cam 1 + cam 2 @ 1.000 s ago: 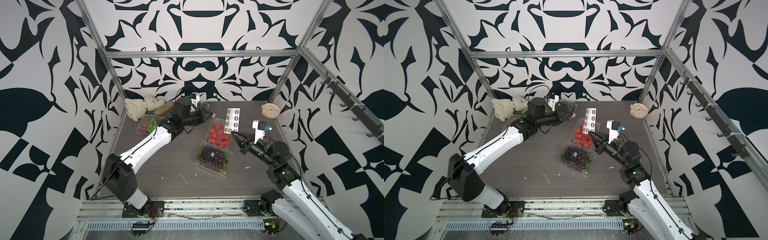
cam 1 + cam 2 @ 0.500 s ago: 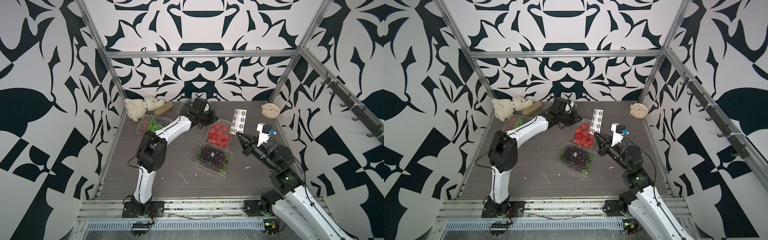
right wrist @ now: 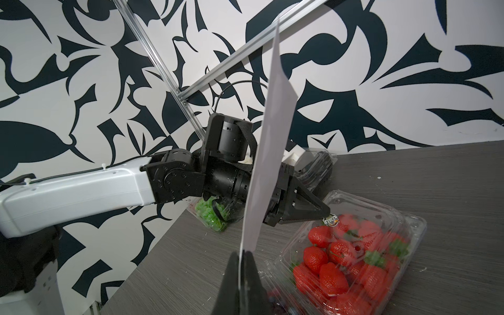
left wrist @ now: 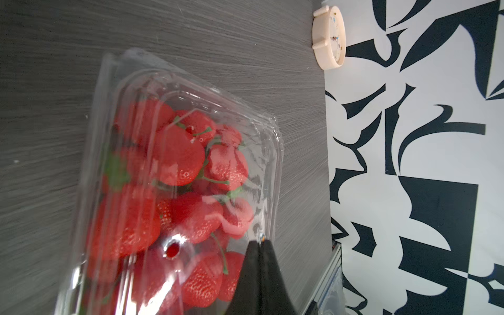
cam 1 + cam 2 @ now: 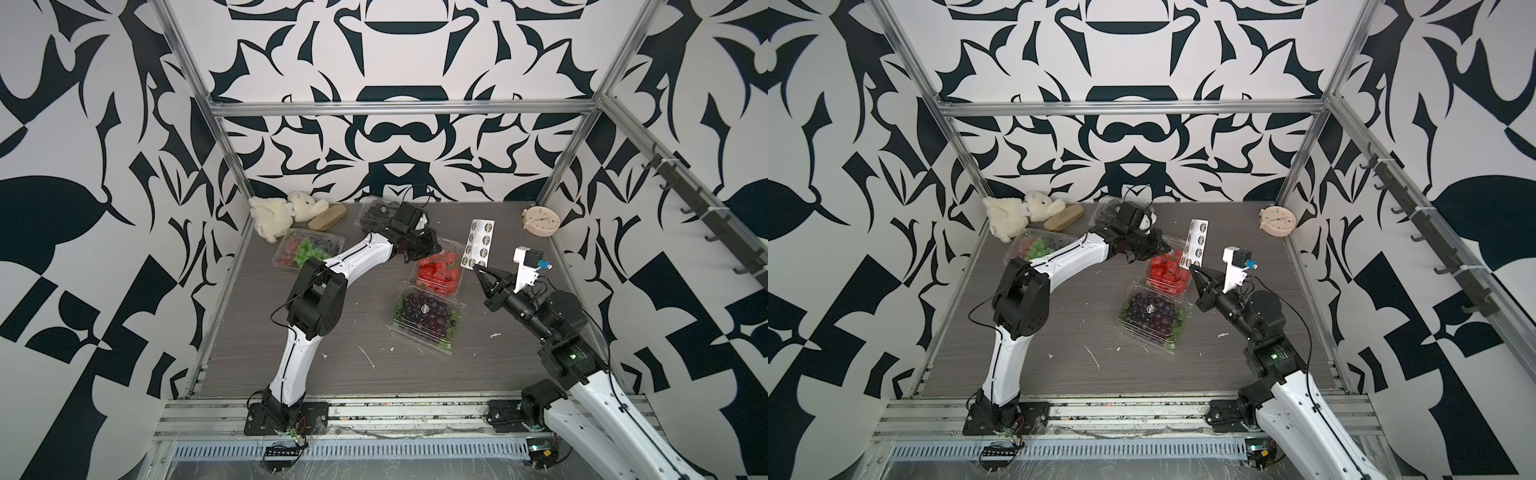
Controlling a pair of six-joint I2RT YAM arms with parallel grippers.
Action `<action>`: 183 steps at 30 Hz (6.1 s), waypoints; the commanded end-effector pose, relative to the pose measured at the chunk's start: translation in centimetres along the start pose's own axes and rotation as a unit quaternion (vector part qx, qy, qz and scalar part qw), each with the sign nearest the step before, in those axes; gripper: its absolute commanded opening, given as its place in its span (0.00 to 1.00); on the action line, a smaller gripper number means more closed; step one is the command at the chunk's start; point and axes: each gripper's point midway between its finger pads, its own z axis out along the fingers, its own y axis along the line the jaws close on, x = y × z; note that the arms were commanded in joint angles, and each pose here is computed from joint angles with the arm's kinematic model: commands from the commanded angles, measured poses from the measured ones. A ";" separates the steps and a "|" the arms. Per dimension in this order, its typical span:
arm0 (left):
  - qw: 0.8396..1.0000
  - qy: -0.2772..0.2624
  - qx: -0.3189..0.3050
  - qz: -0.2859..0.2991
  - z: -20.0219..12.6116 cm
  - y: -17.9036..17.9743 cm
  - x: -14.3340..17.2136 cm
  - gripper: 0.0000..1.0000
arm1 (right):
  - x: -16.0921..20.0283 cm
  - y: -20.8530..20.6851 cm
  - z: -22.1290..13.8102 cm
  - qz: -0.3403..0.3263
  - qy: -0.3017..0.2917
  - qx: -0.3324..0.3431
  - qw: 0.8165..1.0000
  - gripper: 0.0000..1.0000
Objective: Label fruit boxes
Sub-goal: Stick the label on the fruit box, then adjust the label sticker.
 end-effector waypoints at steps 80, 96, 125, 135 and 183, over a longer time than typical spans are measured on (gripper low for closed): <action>0.995 0.011 -0.068 0.069 1.4 -0.6 1.8 0.00 | -0.8 0.0 0.2 0.005 -0.019 -0.015 1.000 0.00; 0.993 0.031 -0.099 0.053 2.5 2.3 2.6 0.00 | -0.7 -0.1 0.3 0.006 -0.018 -0.014 1.000 0.00; 0.994 -0.031 -0.087 0.055 -3.1 0.8 0.2 0.01 | -0.7 0.2 0.5 0.007 -0.012 -0.026 1.000 0.00; 0.980 -0.167 0.099 0.052 -12.8 -7.4 -0.1 0.44 | -0.7 2.4 1.8 0.018 0.012 -0.094 0.995 0.00; 0.915 -0.137 0.379 0.018 -19.8 -13.6 6.0 0.46 | -4.1 7.5 4.8 0.132 -0.003 -0.259 0.957 0.00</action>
